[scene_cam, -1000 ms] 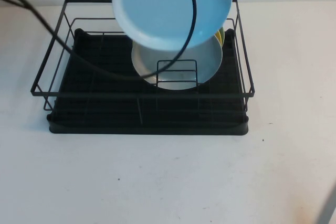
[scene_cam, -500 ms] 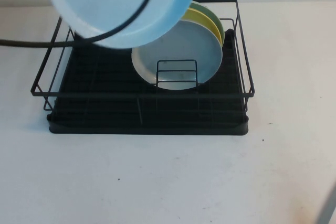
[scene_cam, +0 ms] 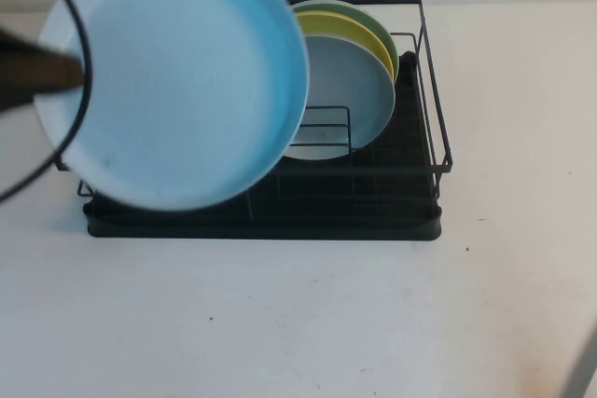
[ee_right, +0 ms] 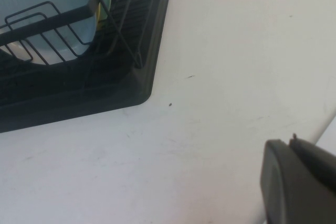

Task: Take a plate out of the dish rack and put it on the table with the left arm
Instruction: Place the plate from the table

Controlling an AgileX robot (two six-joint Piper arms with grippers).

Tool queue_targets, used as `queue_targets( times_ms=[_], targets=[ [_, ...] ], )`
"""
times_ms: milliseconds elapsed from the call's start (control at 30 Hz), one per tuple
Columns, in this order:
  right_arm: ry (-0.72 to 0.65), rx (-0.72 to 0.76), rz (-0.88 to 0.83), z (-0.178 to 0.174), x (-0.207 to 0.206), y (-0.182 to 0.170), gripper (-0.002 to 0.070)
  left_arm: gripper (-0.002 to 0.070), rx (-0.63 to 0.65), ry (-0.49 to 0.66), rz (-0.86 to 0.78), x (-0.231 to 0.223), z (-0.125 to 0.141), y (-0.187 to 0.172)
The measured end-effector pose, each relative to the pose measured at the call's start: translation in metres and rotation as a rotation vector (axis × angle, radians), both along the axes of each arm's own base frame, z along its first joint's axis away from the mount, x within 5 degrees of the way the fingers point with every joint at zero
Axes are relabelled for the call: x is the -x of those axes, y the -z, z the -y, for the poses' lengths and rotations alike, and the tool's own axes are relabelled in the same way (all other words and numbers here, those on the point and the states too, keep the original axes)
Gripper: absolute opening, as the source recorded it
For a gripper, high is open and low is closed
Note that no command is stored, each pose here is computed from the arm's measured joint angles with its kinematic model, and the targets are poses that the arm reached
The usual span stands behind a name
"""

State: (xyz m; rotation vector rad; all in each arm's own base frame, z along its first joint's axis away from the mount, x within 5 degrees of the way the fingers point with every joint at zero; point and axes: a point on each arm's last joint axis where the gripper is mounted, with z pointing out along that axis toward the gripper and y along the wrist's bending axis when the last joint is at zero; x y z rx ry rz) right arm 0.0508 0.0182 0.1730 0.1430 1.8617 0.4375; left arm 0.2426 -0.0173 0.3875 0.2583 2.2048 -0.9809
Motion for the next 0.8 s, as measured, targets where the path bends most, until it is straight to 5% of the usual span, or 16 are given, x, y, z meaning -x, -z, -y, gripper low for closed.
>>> queue_targets(
  times_ms=[267, 500, 800],
  targets=[
    [0.0, 0.0, 0.0, 0.0, 0.0, 0.0, -0.002, 0.0045, 0.206, -0.043, -0.197, 0.035, 0.008, 0.091],
    [0.0, 0.0, 0.0, 0.0, 0.0, 0.0, -0.002, 0.0045, 0.09, -0.009, -0.293, 0.073, 0.027, 0.132],
    [0.0, 0.0, 0.0, 0.0, 0.0, 0.0, -0.002, 0.0045, 0.019, -0.206, -0.403, 0.07, 0.022, 0.187]
  ],
)
